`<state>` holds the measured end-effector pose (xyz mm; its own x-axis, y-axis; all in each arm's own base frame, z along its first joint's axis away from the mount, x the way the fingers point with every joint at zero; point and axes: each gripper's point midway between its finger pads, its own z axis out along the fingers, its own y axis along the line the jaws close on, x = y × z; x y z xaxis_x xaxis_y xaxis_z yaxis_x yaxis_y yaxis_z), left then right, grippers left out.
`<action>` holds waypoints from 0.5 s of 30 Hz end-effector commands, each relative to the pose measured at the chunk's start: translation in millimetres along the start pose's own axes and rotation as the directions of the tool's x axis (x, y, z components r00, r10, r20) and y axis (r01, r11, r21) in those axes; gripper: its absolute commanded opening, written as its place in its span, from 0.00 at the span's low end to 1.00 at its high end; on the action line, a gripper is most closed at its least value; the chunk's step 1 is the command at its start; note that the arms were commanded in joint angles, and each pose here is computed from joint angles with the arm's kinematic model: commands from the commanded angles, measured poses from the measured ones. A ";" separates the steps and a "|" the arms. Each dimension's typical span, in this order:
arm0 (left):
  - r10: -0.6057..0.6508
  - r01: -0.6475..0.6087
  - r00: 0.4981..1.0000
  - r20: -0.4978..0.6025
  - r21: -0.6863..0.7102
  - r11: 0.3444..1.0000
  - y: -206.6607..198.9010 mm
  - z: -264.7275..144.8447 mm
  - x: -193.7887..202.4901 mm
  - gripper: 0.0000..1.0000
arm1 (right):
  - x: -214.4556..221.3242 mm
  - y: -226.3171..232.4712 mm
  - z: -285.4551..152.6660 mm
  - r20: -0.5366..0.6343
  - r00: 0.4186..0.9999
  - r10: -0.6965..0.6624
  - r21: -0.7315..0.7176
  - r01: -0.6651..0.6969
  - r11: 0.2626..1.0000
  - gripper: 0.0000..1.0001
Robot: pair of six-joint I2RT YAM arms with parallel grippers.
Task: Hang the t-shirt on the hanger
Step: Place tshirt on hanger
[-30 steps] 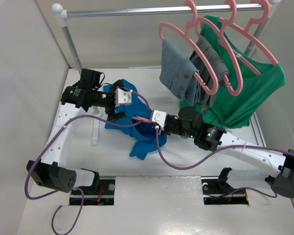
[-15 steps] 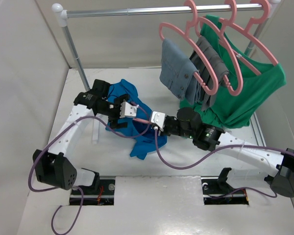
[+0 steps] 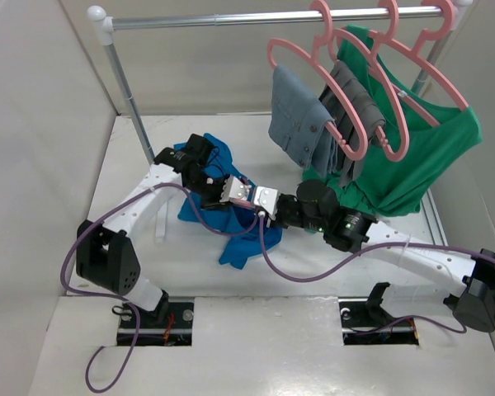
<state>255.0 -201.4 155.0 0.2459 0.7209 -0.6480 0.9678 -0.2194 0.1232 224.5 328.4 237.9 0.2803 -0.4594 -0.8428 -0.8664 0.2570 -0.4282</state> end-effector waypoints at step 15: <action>-0.209 0.227 0.972 0.109 -0.184 0.956 14.1 -32.9 -26.1 0.00 | -28.6 -39.5 4.2 0.016 0.999 0.031 0.145 -0.033 0.989 0.49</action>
<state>255.9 -200.8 175.8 0.1388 0.7292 -0.6701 0.9899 -0.0831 0.1146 242.5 332.1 246.1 0.2695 -0.4763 -0.8370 -0.8394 0.3099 -0.4465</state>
